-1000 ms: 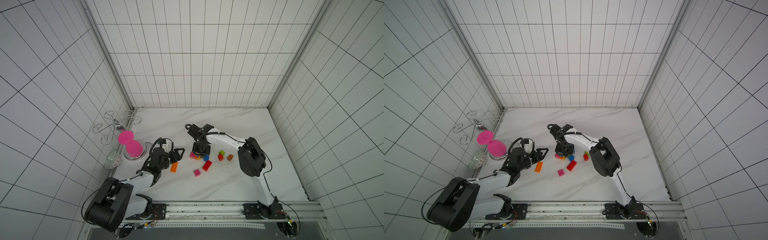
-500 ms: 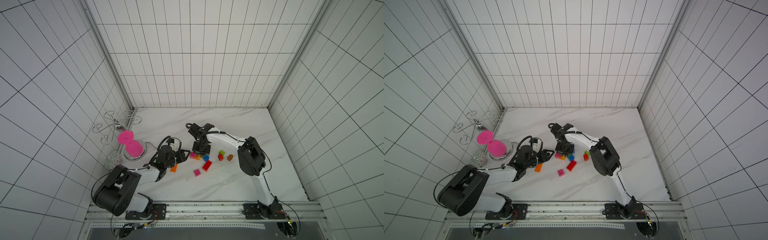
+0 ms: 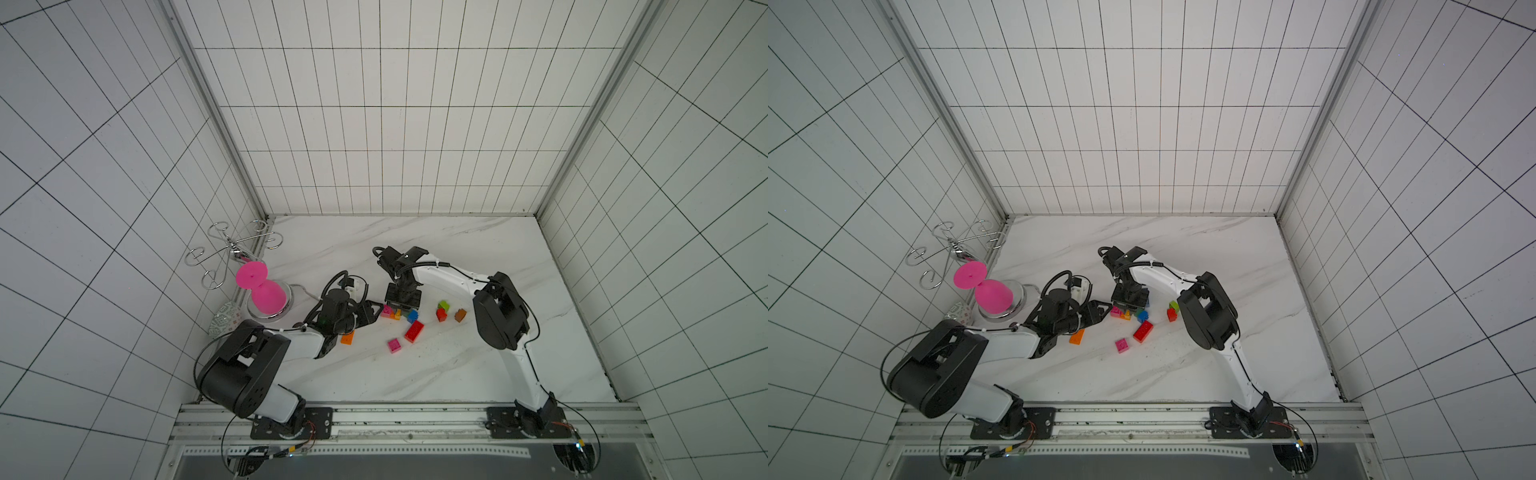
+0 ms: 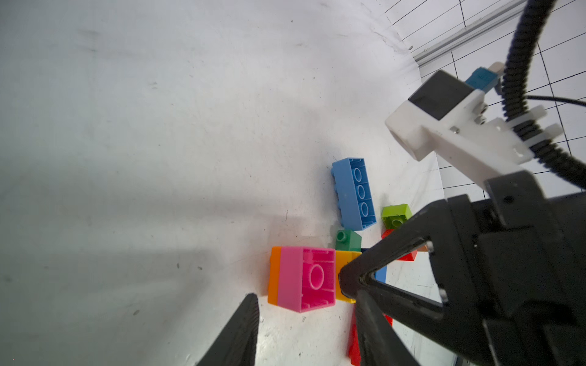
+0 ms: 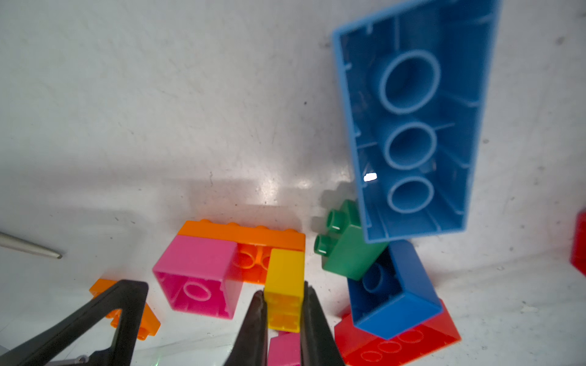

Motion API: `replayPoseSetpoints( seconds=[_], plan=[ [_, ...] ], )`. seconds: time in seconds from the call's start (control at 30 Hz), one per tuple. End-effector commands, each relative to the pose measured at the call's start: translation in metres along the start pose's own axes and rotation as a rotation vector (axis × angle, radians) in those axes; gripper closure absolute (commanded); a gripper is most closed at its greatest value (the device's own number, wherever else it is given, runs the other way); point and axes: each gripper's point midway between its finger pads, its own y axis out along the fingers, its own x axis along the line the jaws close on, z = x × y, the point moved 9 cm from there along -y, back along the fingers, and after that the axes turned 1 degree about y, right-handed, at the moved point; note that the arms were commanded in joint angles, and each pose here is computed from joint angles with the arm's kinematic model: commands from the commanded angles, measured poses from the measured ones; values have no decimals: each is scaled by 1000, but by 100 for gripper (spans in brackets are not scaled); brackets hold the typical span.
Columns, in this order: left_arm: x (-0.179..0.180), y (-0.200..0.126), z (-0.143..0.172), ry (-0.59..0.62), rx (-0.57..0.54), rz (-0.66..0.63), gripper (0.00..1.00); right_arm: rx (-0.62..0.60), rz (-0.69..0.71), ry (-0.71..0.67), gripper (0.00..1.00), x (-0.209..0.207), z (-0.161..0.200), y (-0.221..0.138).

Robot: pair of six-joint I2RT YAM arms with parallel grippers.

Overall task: Assemble the letter p with lego
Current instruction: Assemble the lego brick with the lego brick.

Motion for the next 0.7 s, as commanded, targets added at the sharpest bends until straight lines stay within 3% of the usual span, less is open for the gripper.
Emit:
replayPoseSetpoints(
  seconds=[0.0, 0.17, 0.4, 0.47, 0.57, 0.67],
  plan=[
    [-2, 4, -3, 19, -2, -7, 52, 24, 61, 40, 100, -6, -5, 22],
    [-2, 4, -3, 23, -5, -19, 52, 20, 77, 44, 100, -8, -5, 25],
    [-5, 0, -6, 32, -21, -25, 52, -69, 25, 10, 100, 0, -7, -13],
    [-8, -5, -8, 42, -41, -23, 52, -80, 7, -3, 84, 1, -7, -22],
    [-13, -13, -12, 66, -77, -27, 52, -90, -14, -16, 69, 2, -5, -32],
    [-17, -23, -15, 87, -115, -36, 52, -102, -25, -20, 66, 1, -3, -40]
  ],
)
